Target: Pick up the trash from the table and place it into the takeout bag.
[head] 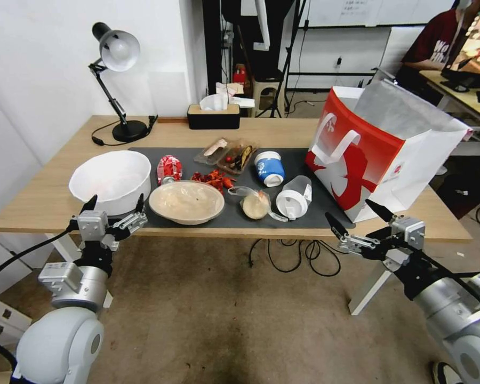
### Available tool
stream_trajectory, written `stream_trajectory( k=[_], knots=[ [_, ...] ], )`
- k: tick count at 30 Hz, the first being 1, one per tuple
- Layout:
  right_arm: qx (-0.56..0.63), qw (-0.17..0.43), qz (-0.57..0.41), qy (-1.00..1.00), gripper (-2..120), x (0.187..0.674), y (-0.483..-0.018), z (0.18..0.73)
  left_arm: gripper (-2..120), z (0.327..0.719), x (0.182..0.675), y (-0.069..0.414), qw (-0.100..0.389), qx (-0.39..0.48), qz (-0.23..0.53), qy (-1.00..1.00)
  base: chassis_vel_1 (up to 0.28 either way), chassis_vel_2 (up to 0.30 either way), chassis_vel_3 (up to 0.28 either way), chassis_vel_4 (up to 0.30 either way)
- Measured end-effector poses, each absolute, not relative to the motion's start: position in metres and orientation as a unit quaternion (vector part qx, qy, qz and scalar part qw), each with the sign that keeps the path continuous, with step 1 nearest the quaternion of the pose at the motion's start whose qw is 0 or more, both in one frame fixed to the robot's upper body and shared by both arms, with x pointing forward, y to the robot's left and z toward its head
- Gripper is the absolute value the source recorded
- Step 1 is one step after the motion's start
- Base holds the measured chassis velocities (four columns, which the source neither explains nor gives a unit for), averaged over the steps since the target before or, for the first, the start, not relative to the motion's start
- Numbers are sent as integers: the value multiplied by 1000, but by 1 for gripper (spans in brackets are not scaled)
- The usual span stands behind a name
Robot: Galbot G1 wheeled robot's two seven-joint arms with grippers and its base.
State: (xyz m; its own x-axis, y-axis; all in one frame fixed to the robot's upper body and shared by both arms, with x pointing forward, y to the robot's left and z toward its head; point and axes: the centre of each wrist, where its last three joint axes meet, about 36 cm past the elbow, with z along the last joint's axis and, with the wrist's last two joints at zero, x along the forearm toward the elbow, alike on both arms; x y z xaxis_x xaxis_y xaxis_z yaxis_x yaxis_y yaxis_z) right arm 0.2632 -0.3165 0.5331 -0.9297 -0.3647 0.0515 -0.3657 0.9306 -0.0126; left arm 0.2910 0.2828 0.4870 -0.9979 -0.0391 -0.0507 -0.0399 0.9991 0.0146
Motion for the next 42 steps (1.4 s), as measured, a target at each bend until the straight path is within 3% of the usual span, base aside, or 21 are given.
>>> stream_trajectory(
  k=[9, 19, 29, 42],
  knots=[
    [187, 59, 13, -980, 100, 284, -320, 520, 100, 480, 292, 280, 17, -18, 2, 1000, 0, 0, 0, 0],
    [245, 129, 114, -954, 100, 323, -312, 519, 100, 476, 293, 278, 14, -21, -6, 1000, 0, 0, 0, 0],
    [261, 138, 163, -941, 100, 359, -321, 525, 100, 475, 291, 277, 12, -26, -10, 1000, 0, 0, 0, 0],
    [217, 184, -202, -937, 100, 372, -303, 583, 100, 478, 288, 277, 17, -28, -9, 999, 0, 0, 0, 0]
  ],
)
